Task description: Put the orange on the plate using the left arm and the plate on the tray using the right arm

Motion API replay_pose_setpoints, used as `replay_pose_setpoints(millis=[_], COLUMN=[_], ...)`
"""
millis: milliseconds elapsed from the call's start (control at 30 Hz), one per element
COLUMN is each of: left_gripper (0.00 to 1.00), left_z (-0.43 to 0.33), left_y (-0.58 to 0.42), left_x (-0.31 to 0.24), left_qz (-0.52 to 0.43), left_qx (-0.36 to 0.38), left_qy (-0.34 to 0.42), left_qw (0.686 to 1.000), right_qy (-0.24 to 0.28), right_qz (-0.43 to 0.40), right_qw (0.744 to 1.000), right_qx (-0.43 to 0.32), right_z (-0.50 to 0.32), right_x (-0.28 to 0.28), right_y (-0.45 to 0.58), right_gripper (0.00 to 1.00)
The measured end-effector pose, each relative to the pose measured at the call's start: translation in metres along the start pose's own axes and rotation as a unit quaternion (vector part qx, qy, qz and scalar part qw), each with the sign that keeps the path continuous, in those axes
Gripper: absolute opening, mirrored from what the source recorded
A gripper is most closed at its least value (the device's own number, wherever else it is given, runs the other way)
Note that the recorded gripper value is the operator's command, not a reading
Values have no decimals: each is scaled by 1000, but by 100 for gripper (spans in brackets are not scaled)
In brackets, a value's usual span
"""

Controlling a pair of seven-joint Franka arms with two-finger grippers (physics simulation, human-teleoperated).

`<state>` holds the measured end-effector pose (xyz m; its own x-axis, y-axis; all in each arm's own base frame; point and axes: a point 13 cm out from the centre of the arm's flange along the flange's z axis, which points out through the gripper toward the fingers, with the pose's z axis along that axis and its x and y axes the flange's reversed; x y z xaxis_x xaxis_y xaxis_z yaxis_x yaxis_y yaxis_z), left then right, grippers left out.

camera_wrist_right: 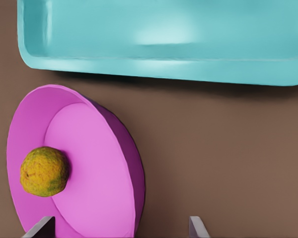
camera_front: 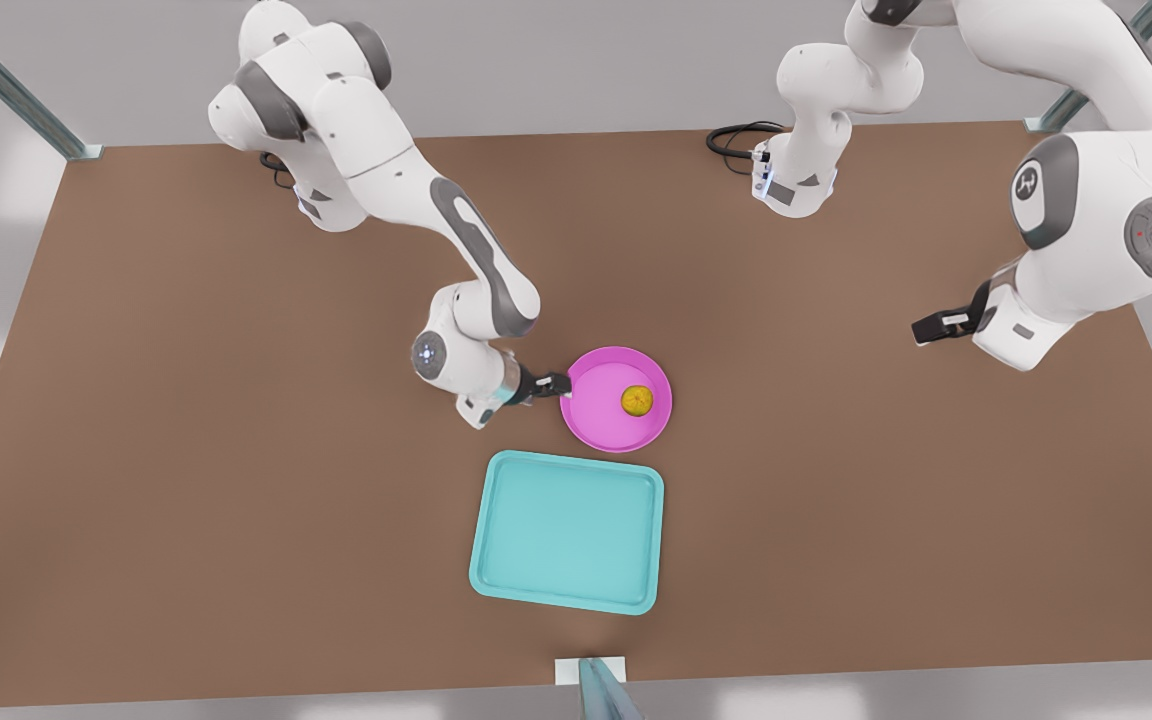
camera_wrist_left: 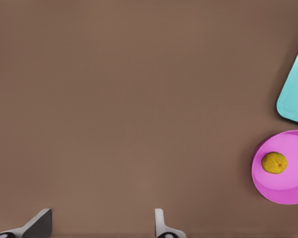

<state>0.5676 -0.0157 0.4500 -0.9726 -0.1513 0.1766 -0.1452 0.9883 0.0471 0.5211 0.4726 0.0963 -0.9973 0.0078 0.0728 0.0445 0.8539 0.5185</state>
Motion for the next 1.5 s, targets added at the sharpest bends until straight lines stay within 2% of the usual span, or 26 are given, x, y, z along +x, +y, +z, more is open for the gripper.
replay_pose_setpoints(millis=[233, 533, 600, 667, 733, 867, 933, 1300, 1500], left_gripper=[100, 100, 100, 100, 100, 100, 100, 100, 100], left_z=[1, -1, 0, 0, 1, 2, 3, -1, -1], left_y=[1, 3, 3, 3, 3, 4, 4, 3, 4], left_x=[2, 8, 10, 11, 12, 13, 12, 11, 6], left_qz=[16, 28, 30, 32, 33, 36, 37, 42, 43], left_qx=[-2, -3, -3, -4, -4, -5, -5, -5, -6], left_qy=[6, 12, 15, 18, 20, 24, 25, 20, 19], left_qw=[1000, 1000, 999, 999, 999, 999, 999, 999, 999], right_qy=[-37, -42, -43, -45, -46, -46, -46, -51, -77], right_qz=[38, 62, 67, 70, 71, 79, 82, 81, 88], right_qw=[999, 997, 997, 996, 996, 996, 995, 995, 993], right_qx=[9, 20, 20, 18, 17, 20, 21, 6, -24], right_z=[31, 54, 54, 54, 53, 53, 53, 41, 0], right_x=[-8, 5, 5, 5, 4, 3, 2, 2, -32], right_y=[1, 0, 0, 1, 1, -4, -6, 17, 38], right_gripper=[100, 100, 59, 55, 44, 36, 23, 21, 21])
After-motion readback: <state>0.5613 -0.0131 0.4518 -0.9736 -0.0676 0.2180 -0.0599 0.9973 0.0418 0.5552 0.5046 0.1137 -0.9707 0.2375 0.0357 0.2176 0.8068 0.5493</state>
